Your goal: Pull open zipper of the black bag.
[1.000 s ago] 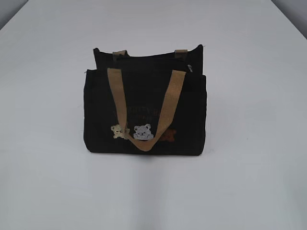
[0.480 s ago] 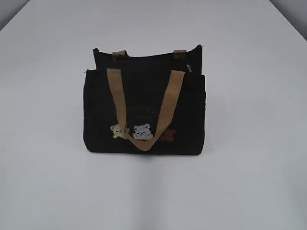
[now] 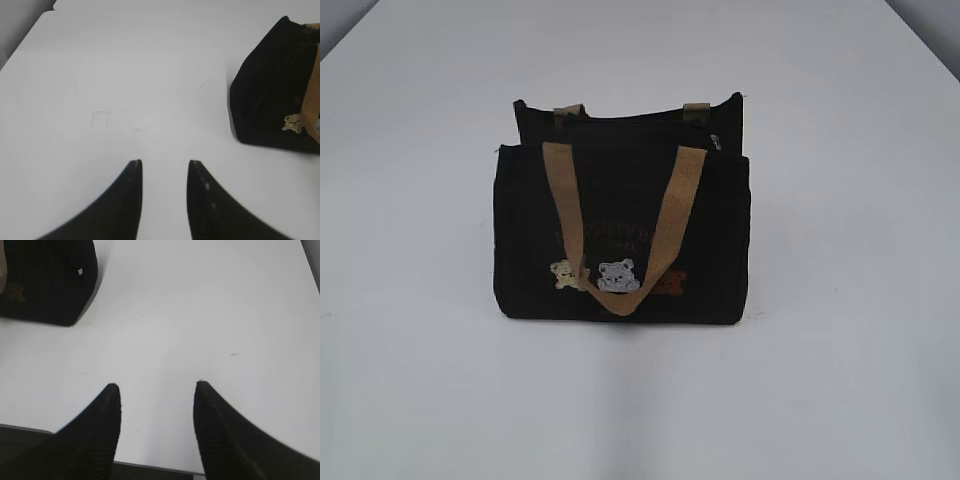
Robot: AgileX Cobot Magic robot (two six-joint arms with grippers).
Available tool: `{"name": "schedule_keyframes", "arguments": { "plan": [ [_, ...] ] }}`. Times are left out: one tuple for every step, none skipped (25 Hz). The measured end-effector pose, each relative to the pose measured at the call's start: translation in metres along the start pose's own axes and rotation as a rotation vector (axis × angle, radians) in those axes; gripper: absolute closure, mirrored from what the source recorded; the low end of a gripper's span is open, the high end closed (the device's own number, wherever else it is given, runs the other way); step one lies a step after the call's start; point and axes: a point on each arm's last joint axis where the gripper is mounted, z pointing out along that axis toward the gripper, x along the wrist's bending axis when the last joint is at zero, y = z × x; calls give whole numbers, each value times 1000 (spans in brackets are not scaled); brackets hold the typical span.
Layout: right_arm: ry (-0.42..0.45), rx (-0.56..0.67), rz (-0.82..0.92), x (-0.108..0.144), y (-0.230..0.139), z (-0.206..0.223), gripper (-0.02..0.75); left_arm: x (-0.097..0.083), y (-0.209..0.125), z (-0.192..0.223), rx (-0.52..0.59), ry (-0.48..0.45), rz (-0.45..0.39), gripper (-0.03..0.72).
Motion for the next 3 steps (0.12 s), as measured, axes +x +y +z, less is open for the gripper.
{"name": "schedule_keyframes", "arguments": {
  "plan": [
    [0, 0, 0, 0, 0, 0, 363, 0, 0, 0, 0, 0, 0, 455],
    [0, 0, 0, 0, 0, 0, 363, 0, 0, 0, 0, -1, 0, 455],
    [1, 0, 0, 0, 0, 0, 363, 0, 0, 0, 0, -1, 0, 455]
  ]
}}
